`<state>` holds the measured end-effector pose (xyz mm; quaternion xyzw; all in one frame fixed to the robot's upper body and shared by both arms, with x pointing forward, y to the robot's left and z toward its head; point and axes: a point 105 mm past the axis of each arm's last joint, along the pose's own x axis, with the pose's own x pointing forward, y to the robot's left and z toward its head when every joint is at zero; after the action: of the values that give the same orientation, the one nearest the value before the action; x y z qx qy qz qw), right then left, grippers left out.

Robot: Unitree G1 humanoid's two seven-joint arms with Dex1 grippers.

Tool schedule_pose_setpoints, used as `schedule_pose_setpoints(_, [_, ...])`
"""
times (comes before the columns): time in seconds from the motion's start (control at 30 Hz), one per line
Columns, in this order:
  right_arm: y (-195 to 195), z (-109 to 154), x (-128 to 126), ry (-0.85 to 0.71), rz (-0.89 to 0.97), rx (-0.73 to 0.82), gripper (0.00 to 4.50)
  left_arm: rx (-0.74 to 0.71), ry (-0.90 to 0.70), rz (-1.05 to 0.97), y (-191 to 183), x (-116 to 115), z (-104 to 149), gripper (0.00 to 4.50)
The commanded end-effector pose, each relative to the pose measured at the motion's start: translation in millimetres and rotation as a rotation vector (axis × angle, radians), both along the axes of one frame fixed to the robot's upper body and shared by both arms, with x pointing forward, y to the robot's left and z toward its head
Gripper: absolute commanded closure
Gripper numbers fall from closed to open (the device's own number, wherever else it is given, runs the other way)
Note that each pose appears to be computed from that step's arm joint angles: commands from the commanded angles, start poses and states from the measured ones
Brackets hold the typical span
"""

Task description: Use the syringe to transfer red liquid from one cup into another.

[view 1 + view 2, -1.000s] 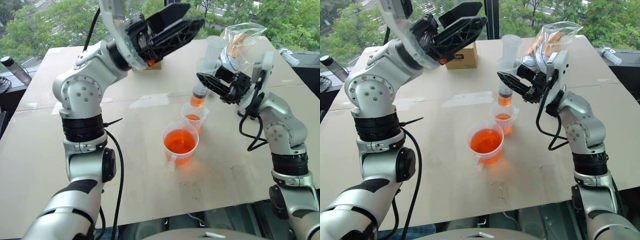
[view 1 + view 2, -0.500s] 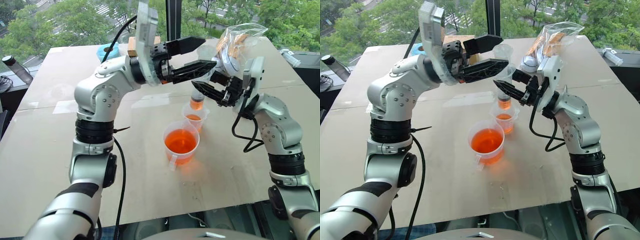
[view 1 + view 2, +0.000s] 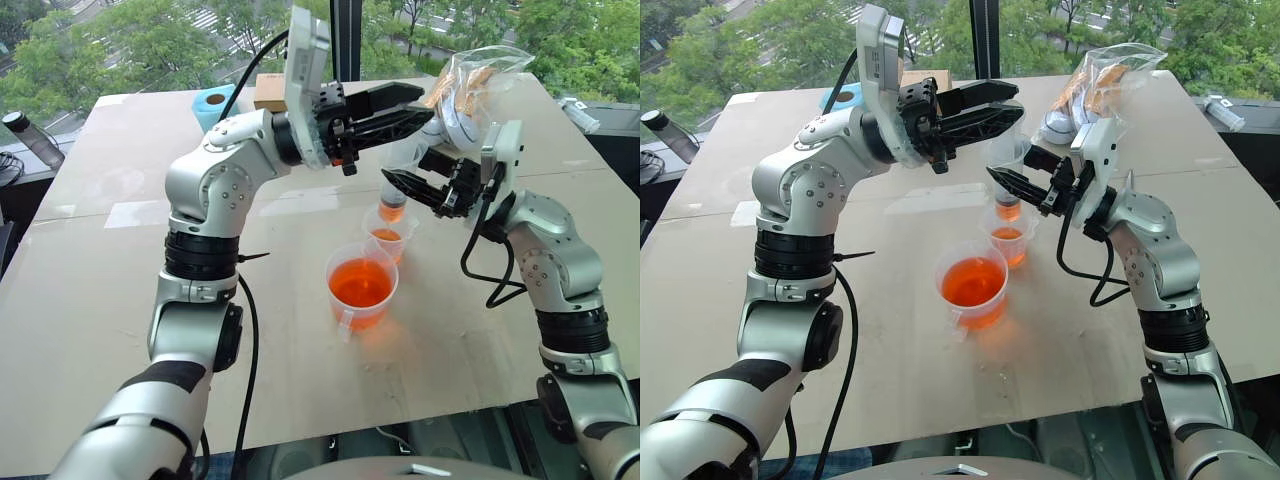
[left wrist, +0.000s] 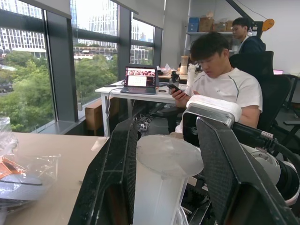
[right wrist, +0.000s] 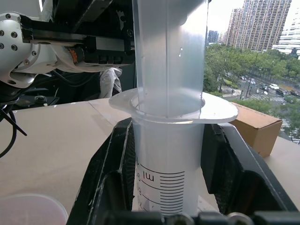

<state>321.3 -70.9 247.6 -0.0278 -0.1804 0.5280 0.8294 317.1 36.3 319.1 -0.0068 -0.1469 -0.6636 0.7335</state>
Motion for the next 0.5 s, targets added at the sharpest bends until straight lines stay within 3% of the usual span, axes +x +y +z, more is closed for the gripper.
schedule_pose_setpoints(0.03, [1.8,13.5,-8.2,-0.061,0.028,0.030,2.95,0.017,-0.050,0.013,-0.8,-2.4,3.6,3.15])
schedule_pose_setpoints(0.5, [1.4,20.4,-10.2,-0.064,0.033,0.056,2.95,0.056,-0.016,0.081,2.2,10.5,-14.8,3.15])
